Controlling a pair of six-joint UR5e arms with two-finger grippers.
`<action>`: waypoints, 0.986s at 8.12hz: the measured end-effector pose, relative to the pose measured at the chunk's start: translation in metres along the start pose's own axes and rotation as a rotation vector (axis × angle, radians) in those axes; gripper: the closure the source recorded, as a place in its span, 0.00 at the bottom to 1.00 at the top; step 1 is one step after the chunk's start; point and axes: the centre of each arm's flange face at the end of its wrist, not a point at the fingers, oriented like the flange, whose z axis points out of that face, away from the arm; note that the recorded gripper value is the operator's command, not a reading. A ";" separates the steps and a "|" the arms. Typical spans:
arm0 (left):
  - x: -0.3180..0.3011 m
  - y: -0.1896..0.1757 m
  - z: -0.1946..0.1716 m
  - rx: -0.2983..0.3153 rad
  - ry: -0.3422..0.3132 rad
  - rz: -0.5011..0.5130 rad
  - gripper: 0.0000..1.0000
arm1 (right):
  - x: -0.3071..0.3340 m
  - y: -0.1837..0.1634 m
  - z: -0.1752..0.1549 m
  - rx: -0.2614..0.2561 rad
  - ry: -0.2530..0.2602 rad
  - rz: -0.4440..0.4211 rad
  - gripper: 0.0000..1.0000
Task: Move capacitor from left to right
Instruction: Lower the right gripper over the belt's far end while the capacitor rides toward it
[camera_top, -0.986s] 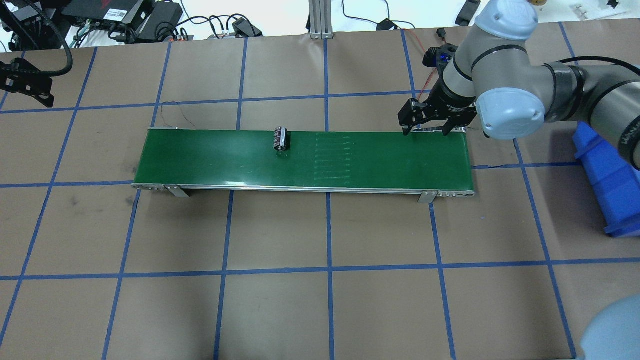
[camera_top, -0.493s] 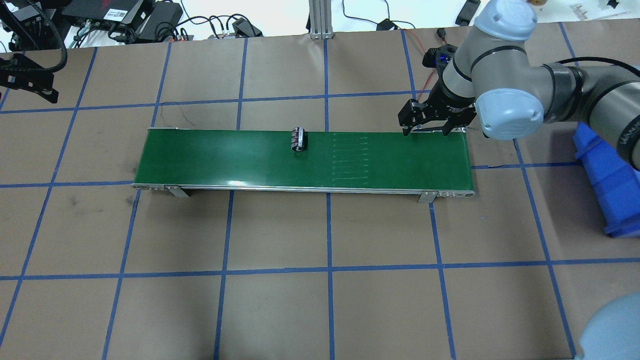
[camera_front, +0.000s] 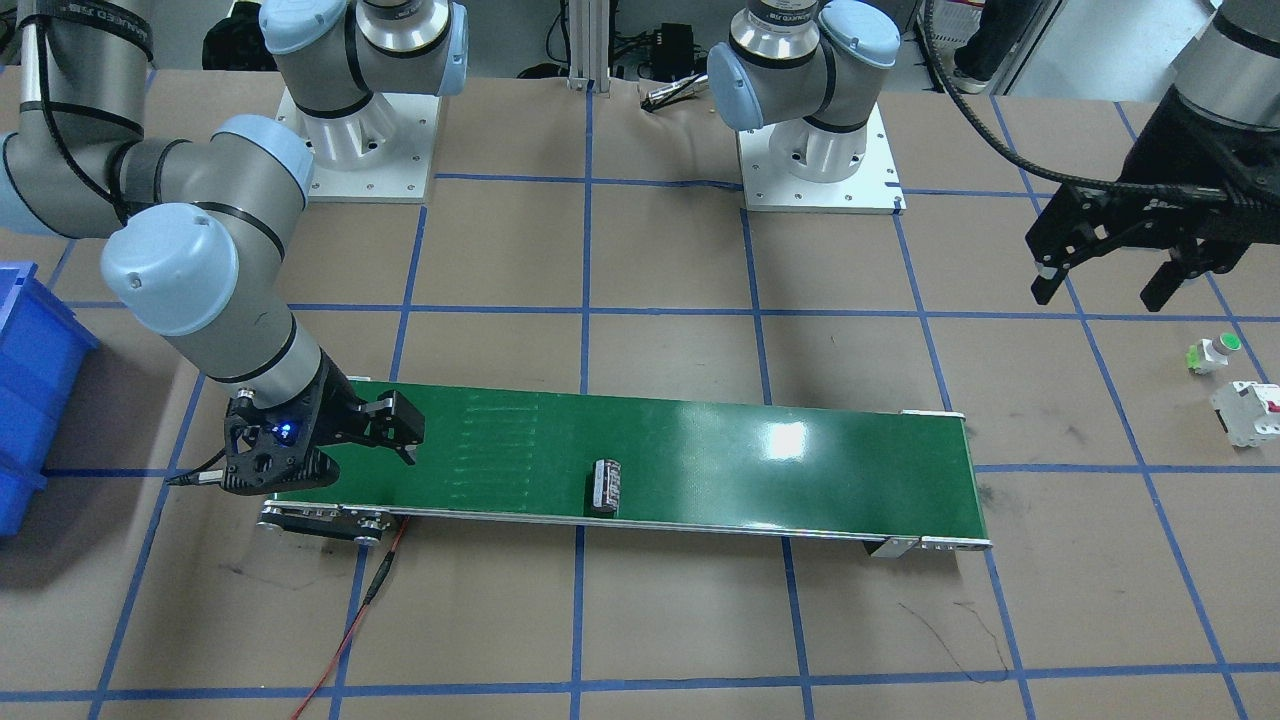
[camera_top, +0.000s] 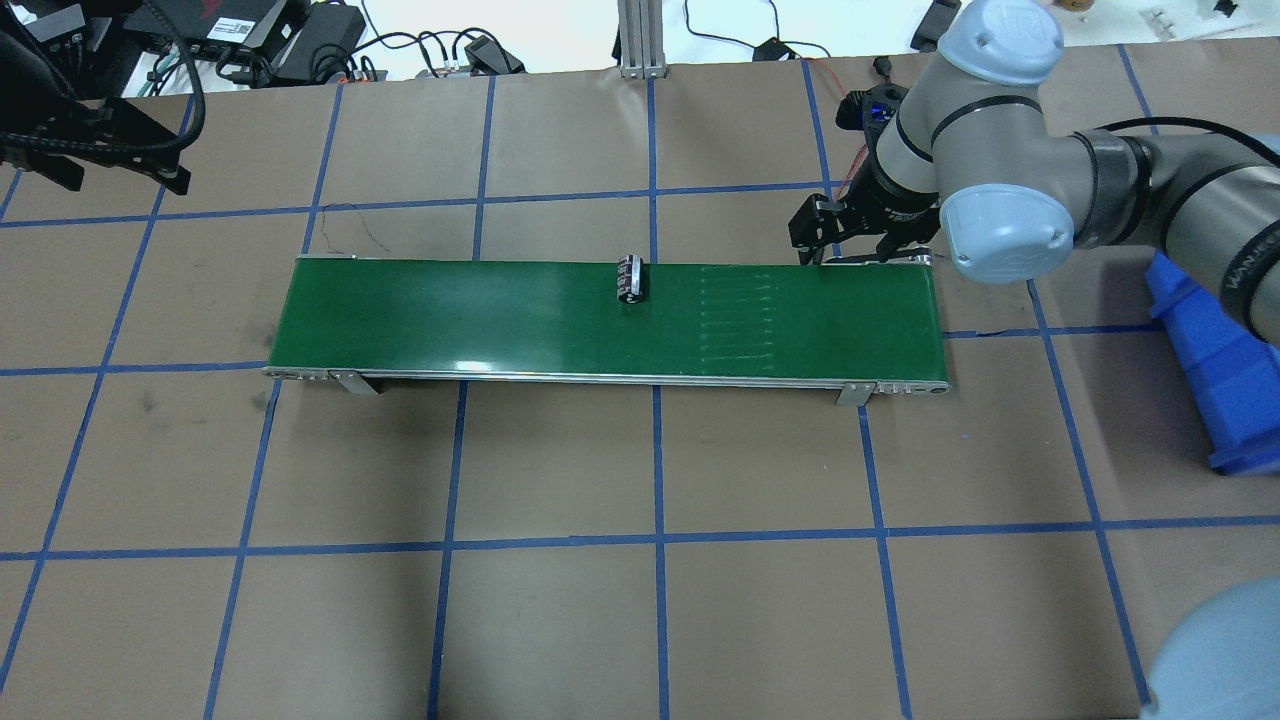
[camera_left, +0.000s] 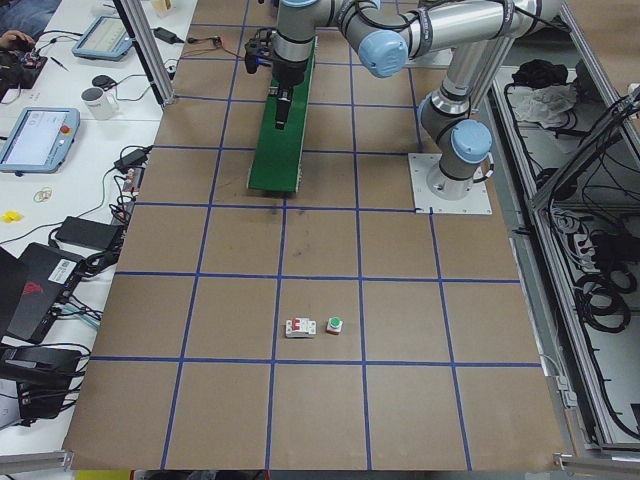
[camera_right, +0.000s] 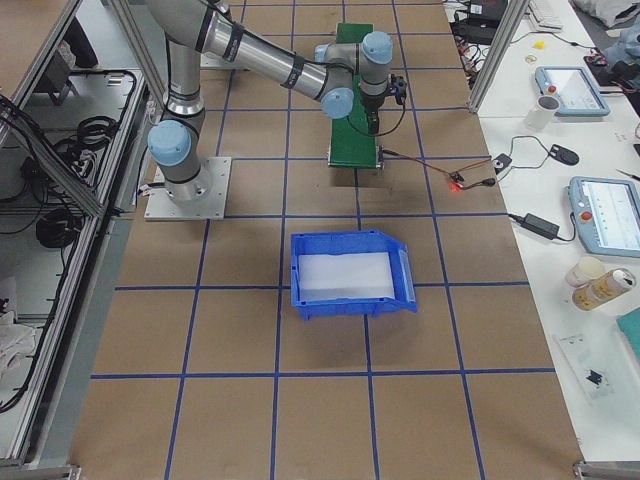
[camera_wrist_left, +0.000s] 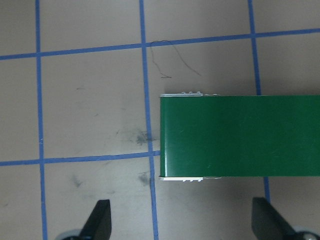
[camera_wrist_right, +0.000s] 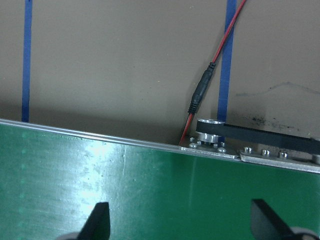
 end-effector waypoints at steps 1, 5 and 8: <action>0.015 -0.005 0.001 0.003 0.004 0.031 0.00 | 0.000 -0.001 0.004 -0.005 0.000 -0.001 0.00; 0.023 -0.006 0.002 -0.030 -0.084 0.072 0.00 | -0.001 -0.002 0.010 -0.010 -0.001 -0.001 0.00; 0.027 -0.002 -0.006 -0.028 -0.089 0.111 0.00 | -0.010 -0.003 0.013 -0.002 0.000 -0.009 0.00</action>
